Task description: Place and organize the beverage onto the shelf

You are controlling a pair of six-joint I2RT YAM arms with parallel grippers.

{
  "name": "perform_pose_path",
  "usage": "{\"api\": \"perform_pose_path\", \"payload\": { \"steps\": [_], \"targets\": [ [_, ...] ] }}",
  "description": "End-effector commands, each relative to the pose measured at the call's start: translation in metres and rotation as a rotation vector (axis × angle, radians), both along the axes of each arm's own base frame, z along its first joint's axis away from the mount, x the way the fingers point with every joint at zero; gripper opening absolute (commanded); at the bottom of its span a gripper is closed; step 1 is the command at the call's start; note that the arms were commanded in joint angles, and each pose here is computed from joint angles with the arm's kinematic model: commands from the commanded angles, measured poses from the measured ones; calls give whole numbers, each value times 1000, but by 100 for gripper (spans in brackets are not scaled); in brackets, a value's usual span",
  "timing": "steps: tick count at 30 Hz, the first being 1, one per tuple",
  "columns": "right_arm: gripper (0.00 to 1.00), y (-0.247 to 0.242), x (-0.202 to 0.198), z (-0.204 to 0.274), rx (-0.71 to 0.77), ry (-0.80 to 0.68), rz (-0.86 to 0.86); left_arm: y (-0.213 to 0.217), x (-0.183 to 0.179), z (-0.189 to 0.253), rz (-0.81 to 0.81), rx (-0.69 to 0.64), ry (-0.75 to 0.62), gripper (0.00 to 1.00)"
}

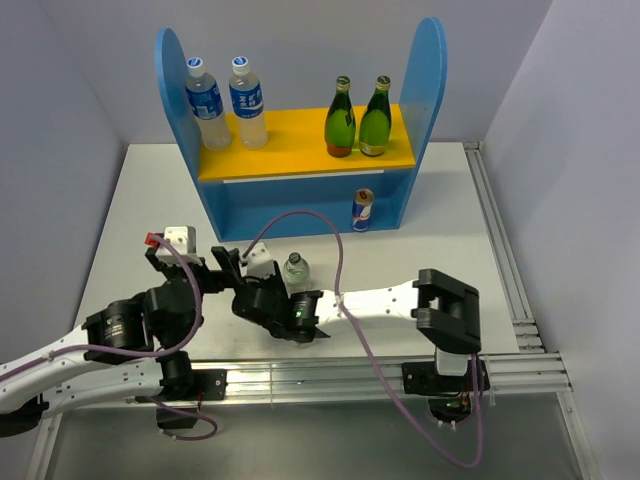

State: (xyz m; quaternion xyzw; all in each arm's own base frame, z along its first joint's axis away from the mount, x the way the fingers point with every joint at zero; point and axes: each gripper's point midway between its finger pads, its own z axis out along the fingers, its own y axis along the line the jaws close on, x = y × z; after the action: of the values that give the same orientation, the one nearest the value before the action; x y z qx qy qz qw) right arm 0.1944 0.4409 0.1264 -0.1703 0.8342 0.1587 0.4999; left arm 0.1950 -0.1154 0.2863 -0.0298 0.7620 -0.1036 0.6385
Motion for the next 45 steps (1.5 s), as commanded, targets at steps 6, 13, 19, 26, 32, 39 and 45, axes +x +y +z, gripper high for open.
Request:
{"api": "perform_pose_path", "payload": {
  "steps": [6, 13, 19, 26, 32, 39, 45],
  "targets": [
    [0, -69, -18, 205, 290, -246, -56, -28, -9, 20, -127, -146, 1, 99],
    [0, -167, -15, 251, 338, -313, -216, -32, -8, 17, -129, -135, 4, 99],
    [0, -203, -6, 236, 341, -296, -268, -36, -7, 16, -133, -124, 1, 99],
    [0, -198, 32, 181, 299, -245, -299, -38, -6, 12, -131, -107, 8, 99],
    [0, -198, 75, 143, 257, -235, -365, -39, -6, 12, -131, -106, 9, 99],
    [0, -207, 129, 123, 263, -266, -451, -39, -6, 13, -137, -107, 4, 99],
    [0, -220, 177, 101, 234, -254, -519, -36, -6, 15, -129, -109, 3, 99]
  ]
}}
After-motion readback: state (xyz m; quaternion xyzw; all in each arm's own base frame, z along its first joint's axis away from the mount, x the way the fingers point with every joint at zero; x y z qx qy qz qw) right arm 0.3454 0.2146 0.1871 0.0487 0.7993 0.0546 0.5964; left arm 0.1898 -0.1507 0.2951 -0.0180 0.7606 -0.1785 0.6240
